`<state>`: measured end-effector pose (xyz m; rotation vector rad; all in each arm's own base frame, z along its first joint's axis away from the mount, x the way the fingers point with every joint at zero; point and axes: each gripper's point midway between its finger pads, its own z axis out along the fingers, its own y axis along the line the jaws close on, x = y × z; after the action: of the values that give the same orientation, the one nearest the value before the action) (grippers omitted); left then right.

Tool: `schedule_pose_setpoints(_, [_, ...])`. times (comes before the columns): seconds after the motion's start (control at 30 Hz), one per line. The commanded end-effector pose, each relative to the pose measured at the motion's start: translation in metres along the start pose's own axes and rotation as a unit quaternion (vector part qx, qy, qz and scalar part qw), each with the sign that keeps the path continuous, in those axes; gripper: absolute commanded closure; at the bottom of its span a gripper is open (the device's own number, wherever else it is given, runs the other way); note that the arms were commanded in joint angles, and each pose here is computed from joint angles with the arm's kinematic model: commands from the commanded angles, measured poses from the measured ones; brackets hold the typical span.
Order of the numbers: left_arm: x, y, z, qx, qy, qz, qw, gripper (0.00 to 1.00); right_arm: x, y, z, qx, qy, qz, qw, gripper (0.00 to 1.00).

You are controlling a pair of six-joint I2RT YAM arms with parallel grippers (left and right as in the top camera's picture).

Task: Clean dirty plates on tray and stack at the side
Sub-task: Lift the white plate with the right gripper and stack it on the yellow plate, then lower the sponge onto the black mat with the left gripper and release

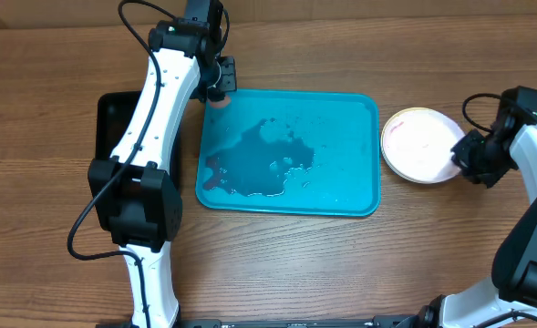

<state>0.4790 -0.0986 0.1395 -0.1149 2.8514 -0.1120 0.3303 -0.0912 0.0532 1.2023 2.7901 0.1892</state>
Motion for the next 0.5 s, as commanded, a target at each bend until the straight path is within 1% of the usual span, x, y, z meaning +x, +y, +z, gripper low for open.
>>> schedule_pose_setpoints(0.0, [-0.01,0.013,-0.027,-0.003,-0.022,-0.001,1.0,0.96,0.008,0.017,-0.005,-0.026,0.013,-0.044,0.999,0.38])
schedule_pose_setpoints(0.17, [-0.007,0.045,-0.058,-0.034,-0.017,-0.015,0.999,0.96,-0.003,0.035,-0.036,-0.048,-0.002,-0.051,0.998,0.24])
schedule_pose_setpoints(0.2, [-0.004,0.052,-0.061,-0.04,-0.011,-0.018,0.999,0.96,-0.006,0.042,-0.046,-0.058,-0.009,-0.056,0.997,0.23])
schedule_pose_setpoints(0.23, [0.001,0.062,-0.062,-0.05,0.0,-0.025,0.998,0.96,-0.009,0.048,-0.056,-0.063,-0.019,-0.061,0.996,0.22])
schedule_pose_setpoints(0.3, [0.012,0.08,-0.063,-0.067,0.025,-0.038,0.997,0.96,-0.012,0.063,-0.076,-0.076,-0.039,-0.078,0.993,0.13])
schedule_pose_setpoints(0.33, [0.017,0.089,-0.06,-0.076,0.036,-0.045,0.995,0.96,-0.012,0.071,-0.084,-0.082,-0.048,-0.087,0.992,0.1])
schedule_pose_setpoints(0.43, [0.03,0.119,-0.05,-0.094,0.066,-0.073,0.991,0.96,-0.007,0.095,-0.099,-0.098,-0.066,-0.125,0.985,0.02])
schedule_pose_setpoints(0.47, [0.033,0.129,-0.043,-0.096,0.073,-0.085,0.989,0.95,-0.004,0.102,-0.1,-0.101,-0.069,-0.139,0.983,0.0])
